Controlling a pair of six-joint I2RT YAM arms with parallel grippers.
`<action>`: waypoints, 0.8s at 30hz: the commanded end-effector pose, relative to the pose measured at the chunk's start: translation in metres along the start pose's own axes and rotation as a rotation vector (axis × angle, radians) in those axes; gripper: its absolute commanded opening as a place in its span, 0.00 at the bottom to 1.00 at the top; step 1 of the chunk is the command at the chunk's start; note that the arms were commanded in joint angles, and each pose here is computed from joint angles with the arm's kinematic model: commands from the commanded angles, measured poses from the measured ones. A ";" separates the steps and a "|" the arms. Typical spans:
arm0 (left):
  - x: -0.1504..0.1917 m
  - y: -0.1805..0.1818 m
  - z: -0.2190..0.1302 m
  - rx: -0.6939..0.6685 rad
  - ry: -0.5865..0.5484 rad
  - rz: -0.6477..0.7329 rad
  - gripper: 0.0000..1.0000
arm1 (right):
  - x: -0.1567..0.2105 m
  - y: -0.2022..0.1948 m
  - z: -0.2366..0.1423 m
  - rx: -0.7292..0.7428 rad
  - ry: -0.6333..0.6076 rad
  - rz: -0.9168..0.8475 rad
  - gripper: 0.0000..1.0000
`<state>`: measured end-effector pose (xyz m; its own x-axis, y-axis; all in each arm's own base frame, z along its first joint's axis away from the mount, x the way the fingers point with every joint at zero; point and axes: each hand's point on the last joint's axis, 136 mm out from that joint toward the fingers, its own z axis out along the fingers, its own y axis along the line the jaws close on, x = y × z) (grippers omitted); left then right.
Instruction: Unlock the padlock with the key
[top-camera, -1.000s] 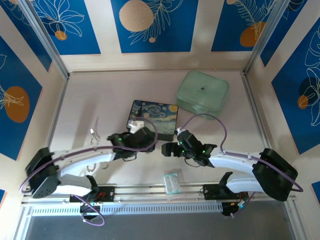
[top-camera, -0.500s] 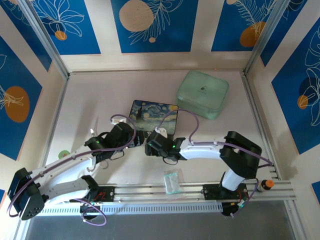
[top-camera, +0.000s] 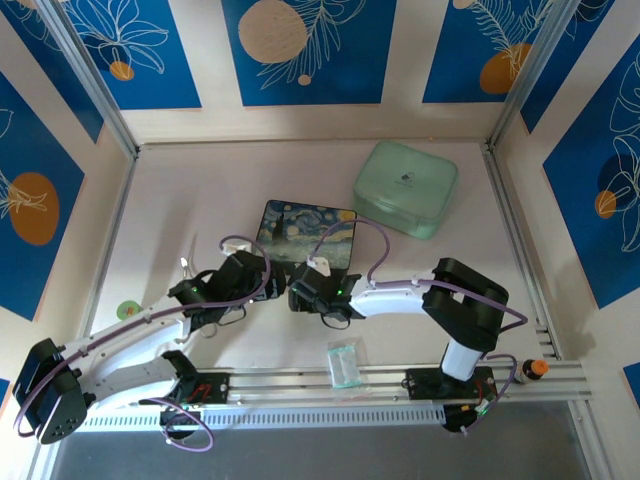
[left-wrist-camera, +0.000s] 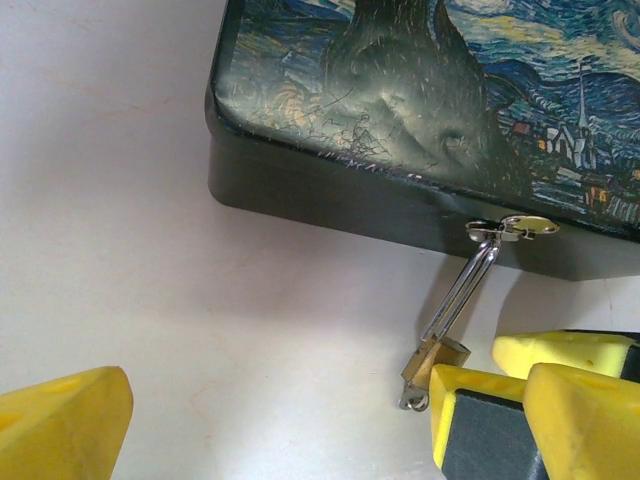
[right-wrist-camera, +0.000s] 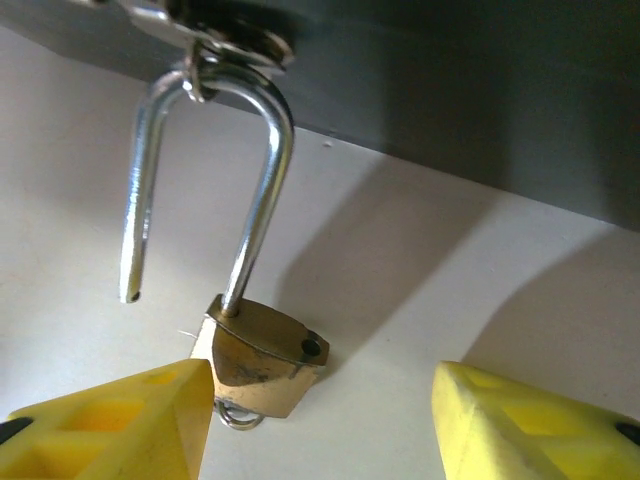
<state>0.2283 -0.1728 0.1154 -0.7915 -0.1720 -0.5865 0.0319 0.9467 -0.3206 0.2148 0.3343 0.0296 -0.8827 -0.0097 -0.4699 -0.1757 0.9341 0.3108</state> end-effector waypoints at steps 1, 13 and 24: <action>-0.002 0.001 -0.001 0.012 -0.013 -0.012 0.99 | -0.005 0.012 0.005 -0.024 -0.021 -0.011 0.60; -0.002 0.003 0.000 0.002 -0.019 -0.021 0.99 | 0.005 0.004 0.021 -0.023 0.016 0.012 0.43; -0.021 -0.007 0.003 -0.006 -0.070 0.084 0.98 | 0.016 0.002 0.018 -0.140 0.027 0.085 0.21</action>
<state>0.2316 -0.1735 0.1142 -0.7826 -0.1568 -0.6024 0.0462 0.9504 -0.3075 0.2226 0.3524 0.0270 -0.8646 0.0399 -0.5009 -0.2027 0.8844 0.4203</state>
